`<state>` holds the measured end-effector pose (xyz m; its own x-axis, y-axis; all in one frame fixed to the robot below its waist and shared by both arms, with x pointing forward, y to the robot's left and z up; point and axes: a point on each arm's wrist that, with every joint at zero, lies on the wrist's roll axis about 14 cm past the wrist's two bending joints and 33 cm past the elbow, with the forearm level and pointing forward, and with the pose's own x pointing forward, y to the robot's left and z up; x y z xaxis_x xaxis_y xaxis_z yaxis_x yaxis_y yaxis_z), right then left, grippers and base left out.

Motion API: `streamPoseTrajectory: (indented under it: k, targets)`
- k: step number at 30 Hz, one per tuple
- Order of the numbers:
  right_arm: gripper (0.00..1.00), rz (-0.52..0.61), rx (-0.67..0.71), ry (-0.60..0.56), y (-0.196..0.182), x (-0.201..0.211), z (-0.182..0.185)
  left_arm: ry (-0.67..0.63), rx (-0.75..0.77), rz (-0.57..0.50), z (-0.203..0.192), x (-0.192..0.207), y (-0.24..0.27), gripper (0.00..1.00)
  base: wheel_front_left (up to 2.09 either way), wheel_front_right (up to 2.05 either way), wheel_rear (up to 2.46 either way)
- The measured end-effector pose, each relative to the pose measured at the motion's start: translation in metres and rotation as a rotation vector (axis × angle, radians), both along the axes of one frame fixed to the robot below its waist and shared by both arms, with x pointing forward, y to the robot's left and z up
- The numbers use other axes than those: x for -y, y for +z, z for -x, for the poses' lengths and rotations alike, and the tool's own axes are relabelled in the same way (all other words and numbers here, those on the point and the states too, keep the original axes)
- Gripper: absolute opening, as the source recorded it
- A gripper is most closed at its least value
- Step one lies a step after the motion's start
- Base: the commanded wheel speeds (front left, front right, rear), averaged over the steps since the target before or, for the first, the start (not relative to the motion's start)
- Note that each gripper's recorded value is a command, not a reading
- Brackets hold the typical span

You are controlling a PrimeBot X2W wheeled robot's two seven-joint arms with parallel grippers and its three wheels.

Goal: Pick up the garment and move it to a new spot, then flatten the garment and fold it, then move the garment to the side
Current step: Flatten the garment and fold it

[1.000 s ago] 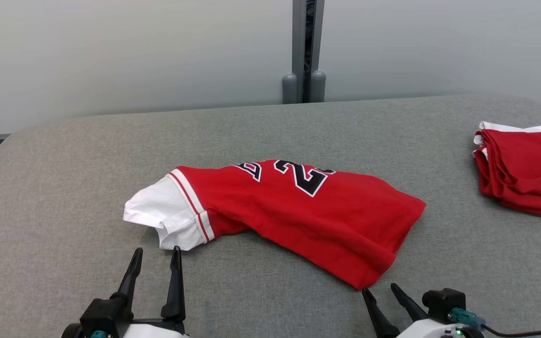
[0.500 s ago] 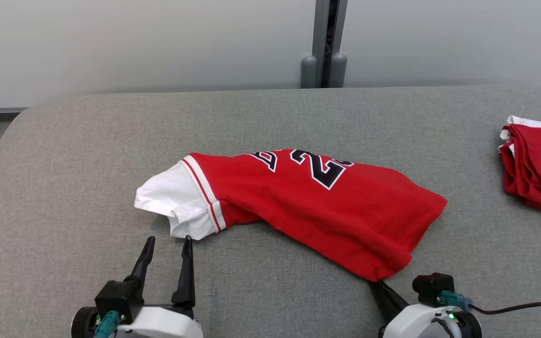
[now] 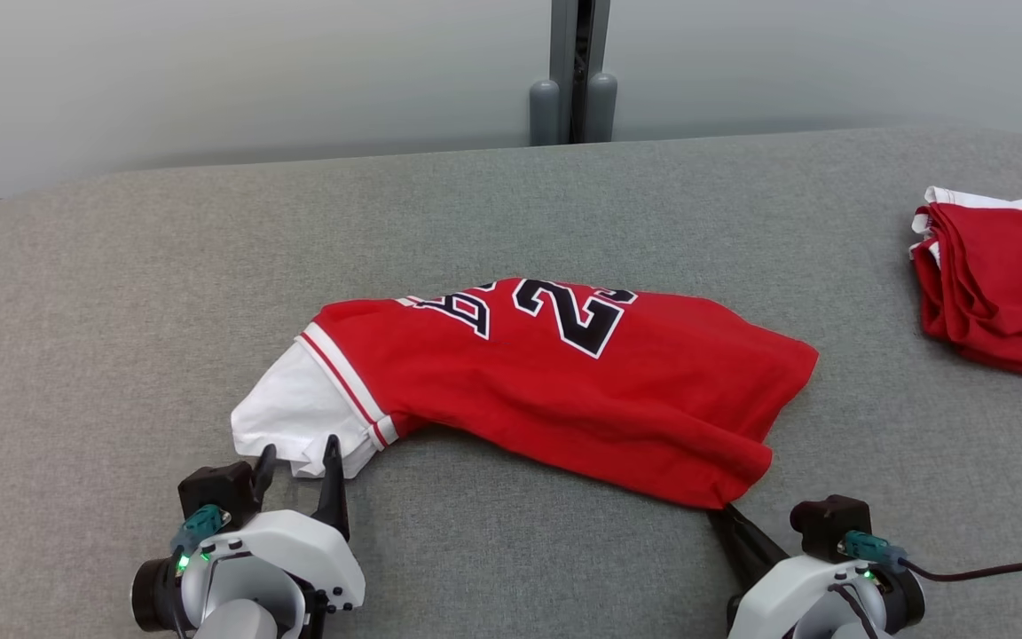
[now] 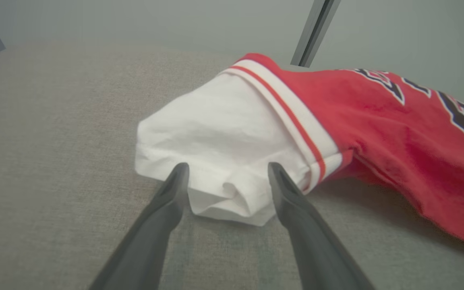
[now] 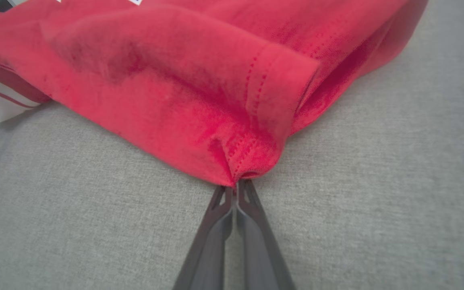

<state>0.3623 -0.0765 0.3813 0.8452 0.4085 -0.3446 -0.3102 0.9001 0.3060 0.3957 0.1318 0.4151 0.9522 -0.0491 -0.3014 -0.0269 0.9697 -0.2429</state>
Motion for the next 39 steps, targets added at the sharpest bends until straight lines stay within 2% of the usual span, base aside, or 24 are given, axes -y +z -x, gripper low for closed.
streamPoseTrajectory:
  k: [1,2,4,7,8,9,10,11,12,13,20,23,24,25,26,27,33,39]
  targets:
    - [0.00,0.000,0.004,-0.004,0.001,0.001,-0.001,-0.006,-0.018,0.004,-0.001,0.002,-0.003,0.98,0.00,0.00,0.00]
    - [0.00,0.002,0.007,-0.006,0.002,0.002,-0.003,-0.011,-0.033,0.008,-0.001,0.003,-0.006,0.89,0.00,0.00,0.00]
    - [0.00,0.006,0.010,-0.009,0.002,0.004,-0.004,-0.025,-0.067,0.024,0.000,0.008,-0.012,0.80,0.00,0.00,0.00]
    - [0.00,0.008,0.012,-0.014,0.001,0.006,-0.005,-0.046,-0.111,0.038,0.004,0.015,-0.020,0.75,0.00,0.00,0.00]
    - [0.00,0.008,0.013,-0.016,0.002,0.006,-0.005,-0.049,-0.126,0.045,0.006,0.017,-0.022,0.78,0.00,0.00,0.00]
    - [0.00,0.008,0.015,-0.018,0.002,0.007,-0.006,-0.052,-0.141,0.044,0.008,0.019,-0.024,0.75,0.00,0.00,0.00]
    - [0.00,0.009,0.017,-0.018,0.003,0.007,-0.006,-0.059,-0.152,0.050,0.011,0.021,-0.026,0.63,0.00,0.00,0.00]
    - [0.00,0.011,0.020,-0.017,0.003,0.007,-0.007,-0.061,-0.163,0.064,0.013,0.024,-0.027,0.41,0.00,0.00,0.00]
    - [0.00,0.011,0.022,-0.018,0.004,0.007,-0.007,-0.070,-0.169,0.066,0.016,0.027,-0.028,0.03,0.00,0.00,0.00]
    - [0.00,0.011,0.024,-0.018,0.005,0.007,-0.007,-0.076,-0.168,0.071,0.017,0.029,-0.027,0.00,0.00,0.00,0.00]
    - [0.00,0.012,0.050,-0.015,0.012,0.007,-0.010,-0.077,-0.155,0.079,0.024,0.033,-0.024,0.00,0.00,0.00,0.00]
    - [0.00,0.012,0.055,-0.015,0.013,0.007,-0.010,-0.037,-0.121,0.072,0.022,0.024,-0.019,0.00,0.00,0.00,0.00]
    - [0.00,0.013,0.056,-0.015,0.014,0.008,-0.010,-0.020,-0.104,0.058,0.020,0.018,-0.017,0.18,0.00,0.00,0.00]
    - [0.00,0.015,0.057,-0.017,0.014,0.009,-0.010,0.006,-0.079,0.032,0.017,0.006,-0.014,0.49,0.00,0.00,0.00]
    - [0.00,0.016,0.057,-0.017,0.014,0.010,-0.010,0.019,-0.073,0.023,0.016,0.001,-0.013,0.59,0.00,0.00,0.00]
    - [0.00,0.017,0.056,-0.018,0.013,0.010,-0.010,0.031,-0.067,0.018,0.016,-0.004,-0.013,1.00,0.00,0.00,0.00]
    - [0.00,0.020,0.046,-0.019,0.010,0.012,-0.010,0.059,-0.054,0.002,0.007,-0.019,-0.011,1.00,0.00,0.00,0.00]
    - [0.00,0.021,0.045,-0.019,0.009,0.012,-0.010,0.068,-0.109,-0.038,0.000,-0.029,-0.025,1.00,0.00,0.00,0.00]
